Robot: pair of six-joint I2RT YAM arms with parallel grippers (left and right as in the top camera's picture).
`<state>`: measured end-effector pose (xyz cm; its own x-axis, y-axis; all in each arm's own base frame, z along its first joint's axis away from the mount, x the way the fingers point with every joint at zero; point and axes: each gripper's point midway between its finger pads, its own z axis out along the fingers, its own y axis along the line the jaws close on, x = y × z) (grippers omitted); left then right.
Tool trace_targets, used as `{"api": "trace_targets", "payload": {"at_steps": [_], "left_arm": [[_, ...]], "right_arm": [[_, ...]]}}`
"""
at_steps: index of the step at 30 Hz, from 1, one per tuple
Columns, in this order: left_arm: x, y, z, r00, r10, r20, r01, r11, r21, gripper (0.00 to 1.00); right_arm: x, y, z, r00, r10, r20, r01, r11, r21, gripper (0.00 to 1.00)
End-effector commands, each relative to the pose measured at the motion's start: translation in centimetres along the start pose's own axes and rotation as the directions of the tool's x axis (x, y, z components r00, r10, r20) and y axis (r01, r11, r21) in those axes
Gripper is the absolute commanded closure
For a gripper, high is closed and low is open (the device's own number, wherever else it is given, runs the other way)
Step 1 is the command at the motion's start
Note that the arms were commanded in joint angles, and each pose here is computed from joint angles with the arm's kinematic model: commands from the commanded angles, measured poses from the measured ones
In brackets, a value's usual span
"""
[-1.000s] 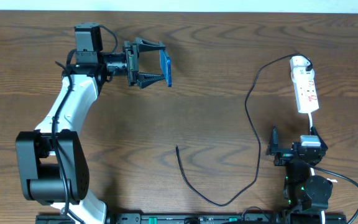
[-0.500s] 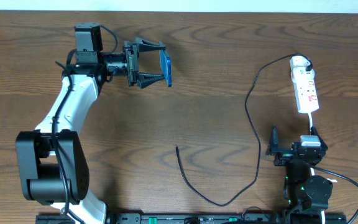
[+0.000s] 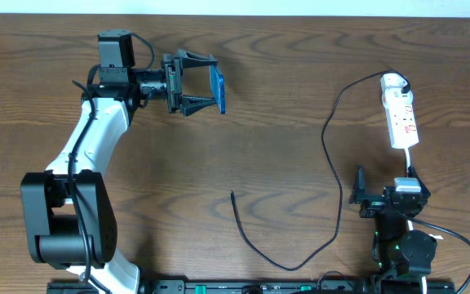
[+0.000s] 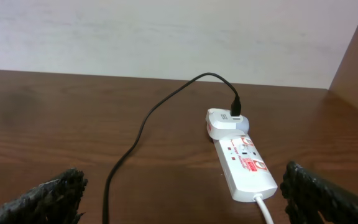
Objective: Plug charger to phone and switch on socket
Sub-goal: 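Hold the phone raised in the left gripper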
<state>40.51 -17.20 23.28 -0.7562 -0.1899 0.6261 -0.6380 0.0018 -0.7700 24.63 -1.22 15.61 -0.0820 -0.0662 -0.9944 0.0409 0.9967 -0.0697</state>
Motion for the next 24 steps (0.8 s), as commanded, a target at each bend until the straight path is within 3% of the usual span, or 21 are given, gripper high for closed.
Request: {"api": "trace_targets", "payload": {"at_steps": [1, 24], "left_arm": [[1.13, -0.78, -0.30, 0.999, 0.038, -0.016, -0.038, 0.999, 0.009, 0.93], [1.14, -0.78, -0.30, 0.999, 0.045, -0.016, -0.045, 0.999, 0.009, 0.93]], "right_arm": [[0.10, 0.09, -0.01, 1.000, -0.013, -0.002, 0.013, 1.000, -0.002, 0.01], [0.10, 0.09, -0.01, 1.000, -0.013, -0.002, 0.013, 1.000, -0.002, 0.01]]}}
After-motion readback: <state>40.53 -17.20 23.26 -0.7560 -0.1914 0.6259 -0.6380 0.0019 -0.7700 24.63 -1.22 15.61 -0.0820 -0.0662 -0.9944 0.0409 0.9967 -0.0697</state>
